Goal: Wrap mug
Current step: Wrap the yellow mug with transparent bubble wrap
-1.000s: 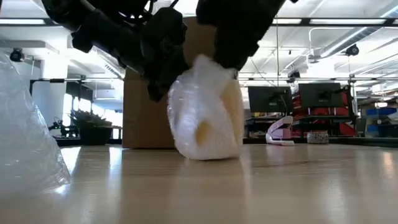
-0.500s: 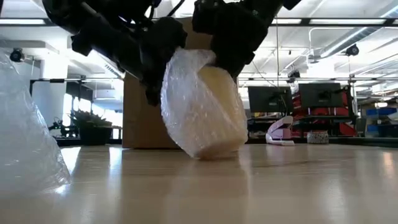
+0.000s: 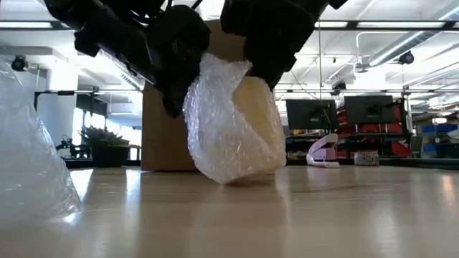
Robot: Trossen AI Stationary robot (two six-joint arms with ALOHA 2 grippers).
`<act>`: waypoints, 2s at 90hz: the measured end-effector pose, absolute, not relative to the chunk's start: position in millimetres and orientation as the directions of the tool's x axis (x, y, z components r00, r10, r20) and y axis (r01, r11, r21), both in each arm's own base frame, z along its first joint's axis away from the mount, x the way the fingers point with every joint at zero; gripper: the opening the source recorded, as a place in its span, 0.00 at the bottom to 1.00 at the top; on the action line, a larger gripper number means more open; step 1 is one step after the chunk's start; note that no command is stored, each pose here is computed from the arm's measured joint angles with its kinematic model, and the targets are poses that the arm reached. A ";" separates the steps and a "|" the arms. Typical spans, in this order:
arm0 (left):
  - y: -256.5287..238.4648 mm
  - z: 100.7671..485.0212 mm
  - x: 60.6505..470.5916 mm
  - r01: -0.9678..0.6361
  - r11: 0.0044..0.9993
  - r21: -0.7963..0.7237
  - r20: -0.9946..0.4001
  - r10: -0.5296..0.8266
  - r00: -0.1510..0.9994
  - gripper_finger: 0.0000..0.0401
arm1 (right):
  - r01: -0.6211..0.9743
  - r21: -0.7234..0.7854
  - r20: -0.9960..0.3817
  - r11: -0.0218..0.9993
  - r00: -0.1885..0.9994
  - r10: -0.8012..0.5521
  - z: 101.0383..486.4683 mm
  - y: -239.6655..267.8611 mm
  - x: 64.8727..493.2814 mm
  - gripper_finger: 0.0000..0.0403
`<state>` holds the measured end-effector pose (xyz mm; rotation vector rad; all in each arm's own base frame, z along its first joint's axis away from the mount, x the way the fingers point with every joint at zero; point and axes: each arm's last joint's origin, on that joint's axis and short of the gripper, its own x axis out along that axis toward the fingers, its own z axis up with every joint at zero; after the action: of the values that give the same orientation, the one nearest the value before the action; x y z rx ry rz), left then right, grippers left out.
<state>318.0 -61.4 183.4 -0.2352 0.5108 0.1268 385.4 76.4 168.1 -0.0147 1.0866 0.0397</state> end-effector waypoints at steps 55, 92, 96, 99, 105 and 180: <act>-94.3 228.1 309.9 0.057 0.966 -0.253 -0.612 -0.206 0.764 0.00 | -0.044 0.001 -0.893 0.999 0.449 0.020 163.6 78.0 384.1 0.00; -100.5 206.2 338.1 0.014 0.982 -0.186 -0.504 -0.108 0.857 0.00 | -0.044 -0.008 -0.888 0.999 0.460 0.013 164.4 77.6 385.2 0.01; -96.4 205.8 339.1 -0.028 0.984 -0.176 -0.504 -0.066 0.861 0.00 | -0.044 -0.008 -0.888 0.999 0.459 0.012 164.5 77.4 385.1 0.01; -93.4 205.0 339.8 -0.059 0.983 -0.174 -0.505 -0.038 0.863 0.00 | -0.042 -0.010 -0.888 0.999 0.459 0.011 164.6 77.2 385.1 0.01; -89.2 203.7 340.2 -0.100 0.981 -0.164 -0.506 0.004 0.863 0.00 | -0.038 -0.016 -0.888 0.999 0.459 0.003 164.8 76.8 384.9 0.01; -86.5 175.7 348.8 -0.164 0.970 -0.182 -0.555 0.036 0.831 0.00 | -0.170 -0.026 -0.887 0.985 0.459 0.055 231.9 88.4 383.1 0.01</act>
<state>348.8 -86.5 175.7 -0.2272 0.5812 0.1067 383.1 88.4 231.9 -0.1167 1.0857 0.1390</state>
